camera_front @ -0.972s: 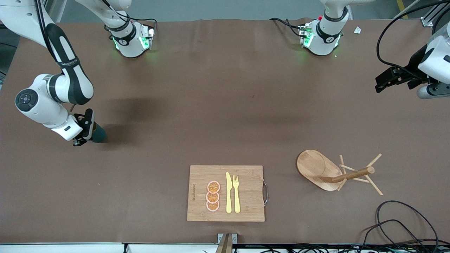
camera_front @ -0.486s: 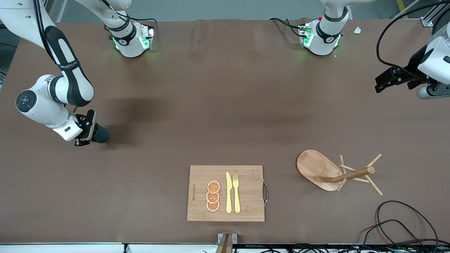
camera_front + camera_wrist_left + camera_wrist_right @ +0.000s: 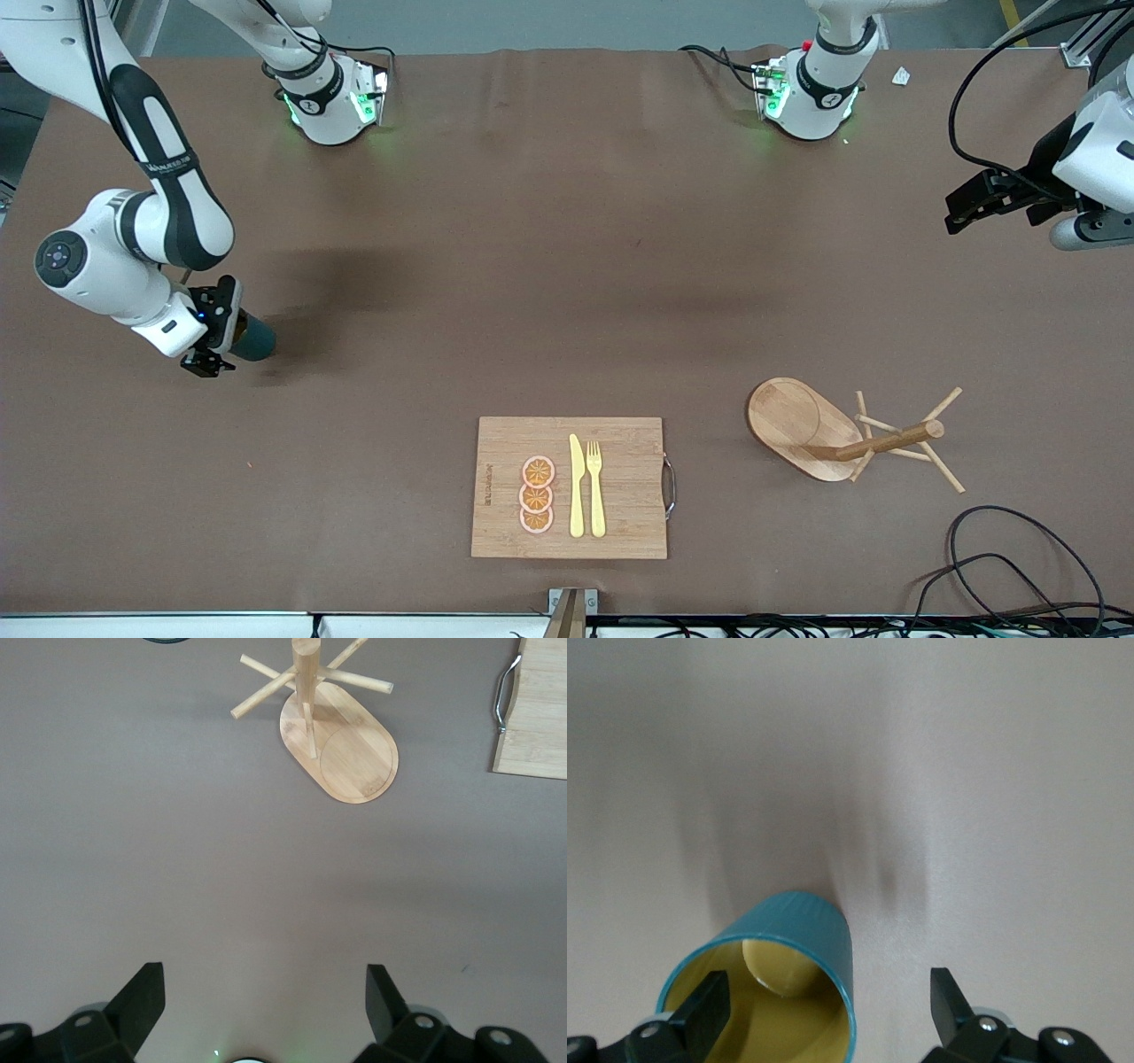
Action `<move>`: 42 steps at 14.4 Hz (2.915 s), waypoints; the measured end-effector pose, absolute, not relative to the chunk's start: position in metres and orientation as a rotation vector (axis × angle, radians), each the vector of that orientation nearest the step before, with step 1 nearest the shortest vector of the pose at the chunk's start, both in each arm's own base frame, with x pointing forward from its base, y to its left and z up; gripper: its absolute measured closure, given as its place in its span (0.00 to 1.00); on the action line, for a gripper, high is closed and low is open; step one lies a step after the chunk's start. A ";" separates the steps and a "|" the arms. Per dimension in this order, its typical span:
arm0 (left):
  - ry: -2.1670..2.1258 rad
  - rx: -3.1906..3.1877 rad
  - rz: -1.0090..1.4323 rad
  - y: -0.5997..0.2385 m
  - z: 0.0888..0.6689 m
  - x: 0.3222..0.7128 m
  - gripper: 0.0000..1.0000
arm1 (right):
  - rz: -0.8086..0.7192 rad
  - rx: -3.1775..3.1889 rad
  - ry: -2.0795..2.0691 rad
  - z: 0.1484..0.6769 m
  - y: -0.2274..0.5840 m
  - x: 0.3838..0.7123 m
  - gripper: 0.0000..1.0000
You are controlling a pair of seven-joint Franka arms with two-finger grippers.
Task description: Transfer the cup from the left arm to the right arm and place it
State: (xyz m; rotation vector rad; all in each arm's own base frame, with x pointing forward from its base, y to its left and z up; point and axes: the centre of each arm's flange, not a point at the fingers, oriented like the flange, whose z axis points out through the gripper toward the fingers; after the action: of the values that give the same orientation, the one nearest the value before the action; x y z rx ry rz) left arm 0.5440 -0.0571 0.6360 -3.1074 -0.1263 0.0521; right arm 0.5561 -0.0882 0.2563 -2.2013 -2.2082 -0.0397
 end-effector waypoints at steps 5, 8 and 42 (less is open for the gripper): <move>-0.124 -3.107 0.056 -0.058 0.635 0.545 0.00 | -0.042 -2.198 -2.196 0.309 -0.091 0.566 0.00; -0.122 -3.107 0.058 -0.058 0.634 0.545 0.00 | -0.063 -2.231 -2.142 0.369 -0.104 0.577 0.00; -0.119 -3.108 0.060 -0.060 0.633 0.545 0.00 | 0.057 -3.081 0.030 0.617 -0.007 0.532 0.00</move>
State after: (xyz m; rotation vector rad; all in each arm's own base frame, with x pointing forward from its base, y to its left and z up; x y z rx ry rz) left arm 0.5452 -0.0596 0.6334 -3.1076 -0.1186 0.0597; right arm 0.5317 -0.0071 0.6171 -3.0814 0.0301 0.0569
